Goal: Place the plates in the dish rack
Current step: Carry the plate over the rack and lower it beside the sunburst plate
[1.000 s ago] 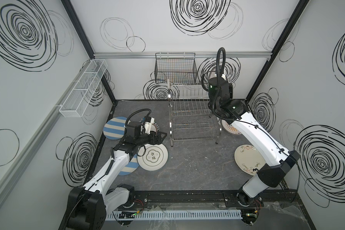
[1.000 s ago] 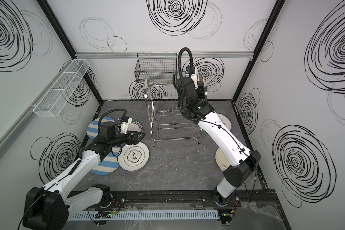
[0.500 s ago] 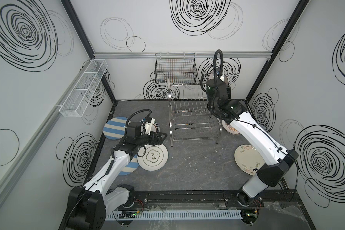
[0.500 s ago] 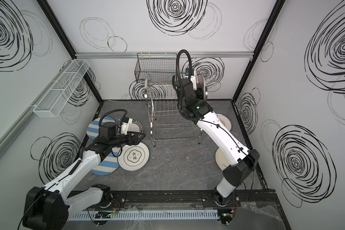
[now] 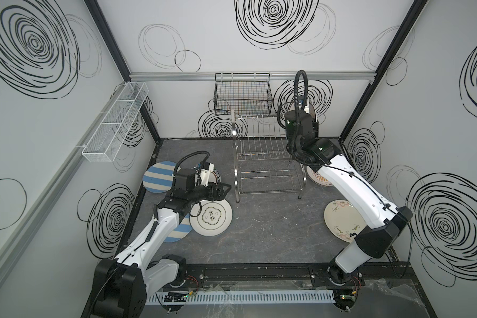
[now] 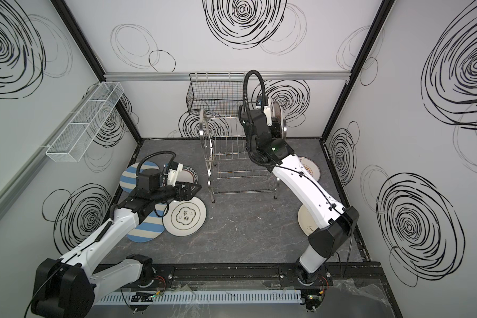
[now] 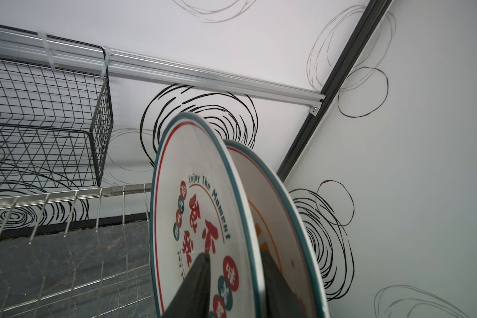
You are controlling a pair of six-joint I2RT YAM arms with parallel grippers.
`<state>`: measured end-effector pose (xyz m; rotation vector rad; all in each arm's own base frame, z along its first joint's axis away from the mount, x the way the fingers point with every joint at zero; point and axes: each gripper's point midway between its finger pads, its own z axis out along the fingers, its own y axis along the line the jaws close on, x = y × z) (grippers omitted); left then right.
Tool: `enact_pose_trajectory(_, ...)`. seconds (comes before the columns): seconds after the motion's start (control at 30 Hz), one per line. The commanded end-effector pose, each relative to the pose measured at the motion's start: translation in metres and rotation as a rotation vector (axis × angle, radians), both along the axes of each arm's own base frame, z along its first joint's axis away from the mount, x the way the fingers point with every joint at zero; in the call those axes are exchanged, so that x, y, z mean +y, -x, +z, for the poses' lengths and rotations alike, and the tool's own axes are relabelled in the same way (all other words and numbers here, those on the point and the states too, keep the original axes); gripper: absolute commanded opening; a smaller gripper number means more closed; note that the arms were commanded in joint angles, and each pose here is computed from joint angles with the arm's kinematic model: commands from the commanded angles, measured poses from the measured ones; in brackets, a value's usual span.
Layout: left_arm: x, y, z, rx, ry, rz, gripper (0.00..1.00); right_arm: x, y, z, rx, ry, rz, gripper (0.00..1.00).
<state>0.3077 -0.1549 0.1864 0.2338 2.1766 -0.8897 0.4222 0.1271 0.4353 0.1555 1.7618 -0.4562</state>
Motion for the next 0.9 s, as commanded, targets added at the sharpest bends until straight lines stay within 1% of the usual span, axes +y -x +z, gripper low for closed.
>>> enact_pose_trajectory(0.0,-0.004,-0.001,0.014,-0.062,0.021,-0.017,0.96,-0.004,0.013,0.01,-0.015,-0.018,0.004,0.36)
enact_pose_trajectory(0.4,-0.003,0.0,0.017,-0.074,0.022,-0.015,0.96,0.001,0.018,0.022,-0.019,-0.018,0.024,0.41)
enact_pose_trajectory(0.73,-0.001,-0.001,0.019,-0.081,0.023,-0.006,0.96,0.005,0.029,0.049,-0.048,-0.078,0.117,0.51)
enact_pose_trajectory(0.87,-0.001,-0.001,0.02,-0.085,0.027,-0.006,0.96,0.006,0.036,0.059,-0.058,-0.111,0.171,0.57)
